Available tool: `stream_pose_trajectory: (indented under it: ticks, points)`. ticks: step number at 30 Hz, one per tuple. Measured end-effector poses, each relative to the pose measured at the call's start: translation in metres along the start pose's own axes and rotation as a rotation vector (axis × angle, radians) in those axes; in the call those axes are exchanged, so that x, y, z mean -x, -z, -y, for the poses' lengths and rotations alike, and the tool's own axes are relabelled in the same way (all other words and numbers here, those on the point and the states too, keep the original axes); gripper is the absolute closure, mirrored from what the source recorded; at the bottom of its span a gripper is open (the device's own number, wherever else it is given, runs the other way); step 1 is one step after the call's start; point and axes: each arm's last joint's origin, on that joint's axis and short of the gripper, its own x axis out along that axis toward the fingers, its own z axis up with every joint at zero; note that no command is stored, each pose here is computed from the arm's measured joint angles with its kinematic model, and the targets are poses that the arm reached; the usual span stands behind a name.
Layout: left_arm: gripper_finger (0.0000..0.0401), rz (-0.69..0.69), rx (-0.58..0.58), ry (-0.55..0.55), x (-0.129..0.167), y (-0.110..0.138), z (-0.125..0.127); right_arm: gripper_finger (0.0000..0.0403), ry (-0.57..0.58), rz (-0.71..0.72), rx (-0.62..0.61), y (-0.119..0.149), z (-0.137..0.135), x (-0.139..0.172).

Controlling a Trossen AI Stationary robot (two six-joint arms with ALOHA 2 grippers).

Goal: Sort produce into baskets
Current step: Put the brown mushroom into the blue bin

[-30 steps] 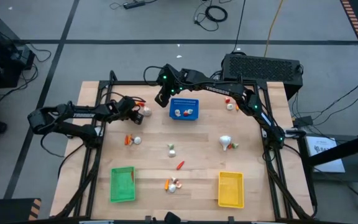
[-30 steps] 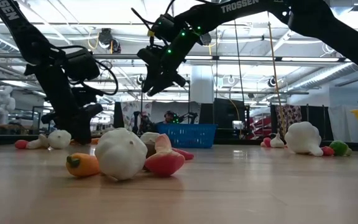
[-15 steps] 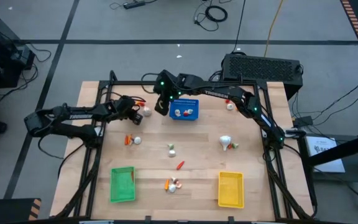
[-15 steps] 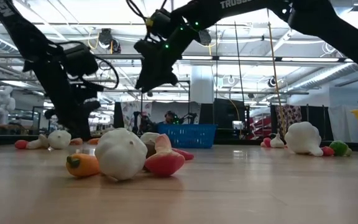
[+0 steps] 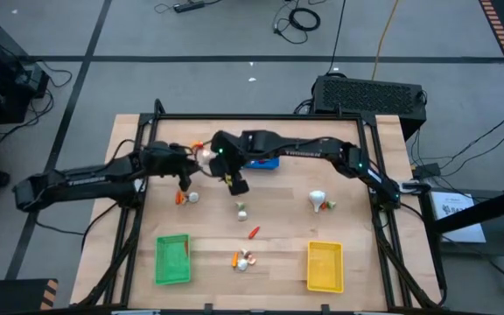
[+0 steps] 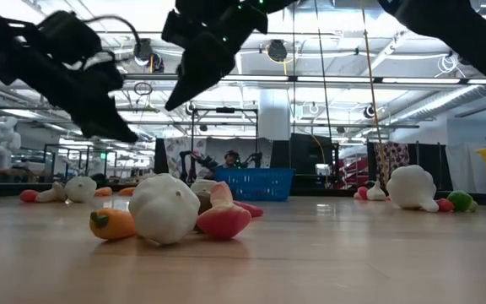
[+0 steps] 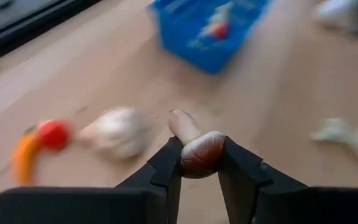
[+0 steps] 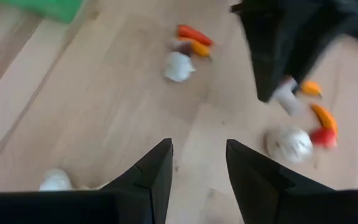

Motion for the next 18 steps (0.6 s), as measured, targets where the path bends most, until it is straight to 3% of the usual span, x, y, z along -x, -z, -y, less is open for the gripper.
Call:
stream_pose_trajectory:
  ticks: [3,7,11,18]
  points:
    - [0.031,0.075,-0.062,0.154,0.005,-0.005,0.008,0.0261,0.002,0.004,0.069,-0.008,-0.014,-0.003]
    - [0.031,0.08,-0.123,0.304,0.007,-0.005,0.018,0.0261,0.125,-0.03,0.164,-0.019,-0.028,-0.006]
    - [0.031,0.078,-0.182,0.345,0.007,-0.003,0.024,0.0261,0.229,-0.008,0.259,-0.032,-0.039,-0.007]
    - [0.031,0.133,-0.207,0.372,0.008,-0.008,0.029,0.0261,0.236,0.061,0.323,-0.046,-0.055,-0.008]
